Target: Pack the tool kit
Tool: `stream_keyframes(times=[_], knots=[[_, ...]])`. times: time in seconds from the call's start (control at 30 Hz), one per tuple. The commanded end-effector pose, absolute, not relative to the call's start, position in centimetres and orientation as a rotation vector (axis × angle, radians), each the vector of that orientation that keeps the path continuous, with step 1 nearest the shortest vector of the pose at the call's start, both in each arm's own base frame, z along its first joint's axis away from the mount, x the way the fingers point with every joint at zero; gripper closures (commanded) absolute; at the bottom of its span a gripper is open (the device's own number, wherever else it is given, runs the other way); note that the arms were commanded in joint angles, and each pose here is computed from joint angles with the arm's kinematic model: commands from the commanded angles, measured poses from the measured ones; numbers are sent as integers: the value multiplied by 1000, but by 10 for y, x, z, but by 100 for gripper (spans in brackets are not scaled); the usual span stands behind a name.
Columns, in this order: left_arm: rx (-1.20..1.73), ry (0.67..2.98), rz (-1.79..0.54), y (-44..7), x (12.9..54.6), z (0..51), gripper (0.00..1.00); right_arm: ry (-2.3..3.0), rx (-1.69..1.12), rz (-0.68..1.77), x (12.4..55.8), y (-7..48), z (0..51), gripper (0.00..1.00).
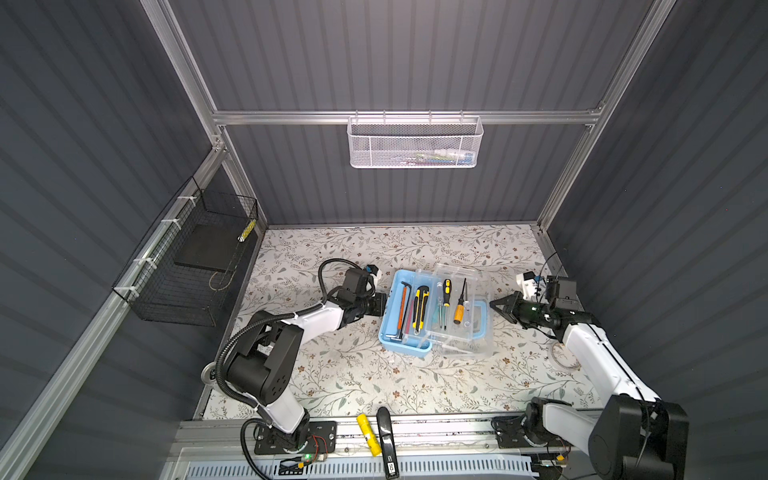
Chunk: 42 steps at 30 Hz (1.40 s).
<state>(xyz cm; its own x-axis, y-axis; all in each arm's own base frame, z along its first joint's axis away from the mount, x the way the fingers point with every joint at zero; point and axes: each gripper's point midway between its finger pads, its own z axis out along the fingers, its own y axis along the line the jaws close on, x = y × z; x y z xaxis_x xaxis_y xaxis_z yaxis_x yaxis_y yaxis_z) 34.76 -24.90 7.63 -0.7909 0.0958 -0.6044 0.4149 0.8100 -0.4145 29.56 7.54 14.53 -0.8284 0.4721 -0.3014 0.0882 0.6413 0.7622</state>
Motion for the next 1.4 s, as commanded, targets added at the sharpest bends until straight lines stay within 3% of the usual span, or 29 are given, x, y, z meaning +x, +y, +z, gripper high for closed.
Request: stream_keyframes(times=[0.0, 0.8, 1.37], knots=[[432, 2359, -819, -264, 339, 92, 100, 2417, 443, 1083, 289, 81, 147, 100], [424, 2360, -785, -260, 340, 92, 100, 2561, 626, 664, 283, 34, 103, 100], [426, 2443, -671, -248, 341, 65, 100, 2657, 713, 631, 284, 20, 50, 100]])
